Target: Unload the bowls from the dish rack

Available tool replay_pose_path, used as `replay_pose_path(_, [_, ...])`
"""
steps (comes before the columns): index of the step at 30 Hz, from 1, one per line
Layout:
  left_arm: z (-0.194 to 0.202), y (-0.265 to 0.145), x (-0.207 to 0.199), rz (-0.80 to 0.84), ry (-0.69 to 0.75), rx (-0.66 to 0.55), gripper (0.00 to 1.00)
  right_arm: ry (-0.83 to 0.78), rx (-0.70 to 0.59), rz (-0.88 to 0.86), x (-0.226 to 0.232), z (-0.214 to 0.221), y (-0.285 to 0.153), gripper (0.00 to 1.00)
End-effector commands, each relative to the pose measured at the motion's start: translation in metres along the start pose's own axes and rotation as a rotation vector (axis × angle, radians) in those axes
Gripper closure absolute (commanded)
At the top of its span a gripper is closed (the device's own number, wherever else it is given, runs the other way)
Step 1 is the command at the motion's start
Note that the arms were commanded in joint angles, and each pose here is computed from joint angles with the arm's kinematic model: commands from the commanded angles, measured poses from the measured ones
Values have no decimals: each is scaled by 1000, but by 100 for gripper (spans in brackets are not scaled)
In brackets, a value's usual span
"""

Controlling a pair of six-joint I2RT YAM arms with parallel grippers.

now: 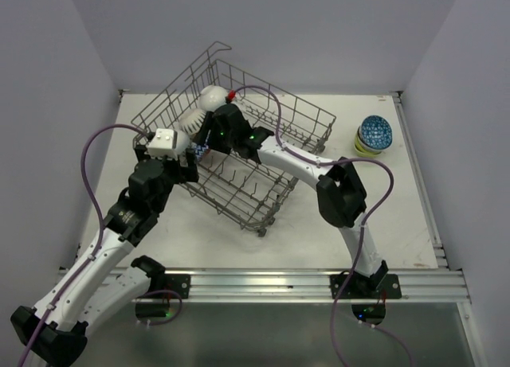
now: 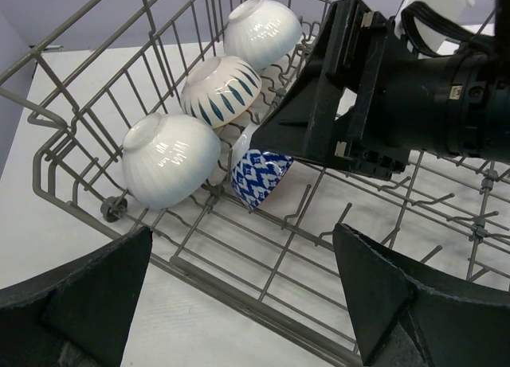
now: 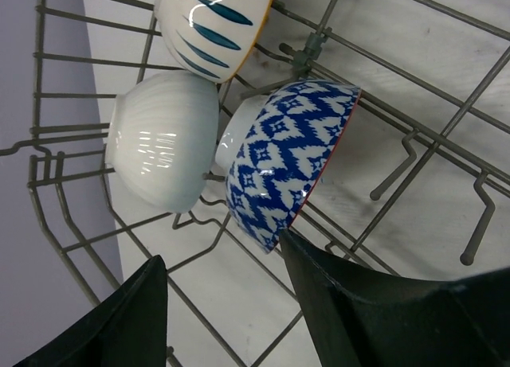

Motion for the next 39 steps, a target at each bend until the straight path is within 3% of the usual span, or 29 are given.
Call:
replay_pose_path(1, [-10, 2, -5, 21, -11, -45, 0, 46, -65, -14, 9, -14, 8, 36])
replay_pose_path(12, [-9, 3, -9, 42, -10, -36, 0, 58, -48, 9, 2, -9, 15, 35])
replay_pose_path(23, [-10, 2, -12, 58, -12, -31, 0, 76, -130, -49, 4, -23, -27, 35])
replay_pose_path(39, [-6, 4, -17, 82, -1, -13, 0, 133, -115, -87, 3, -14, 17, 35])
Point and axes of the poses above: each gripper's point midway between its finger pads, its own y axis out along the fingers, its own x axis along the line the jaws close on, z = x × y, the point moved 3 cm from there along -y, back along the fingers
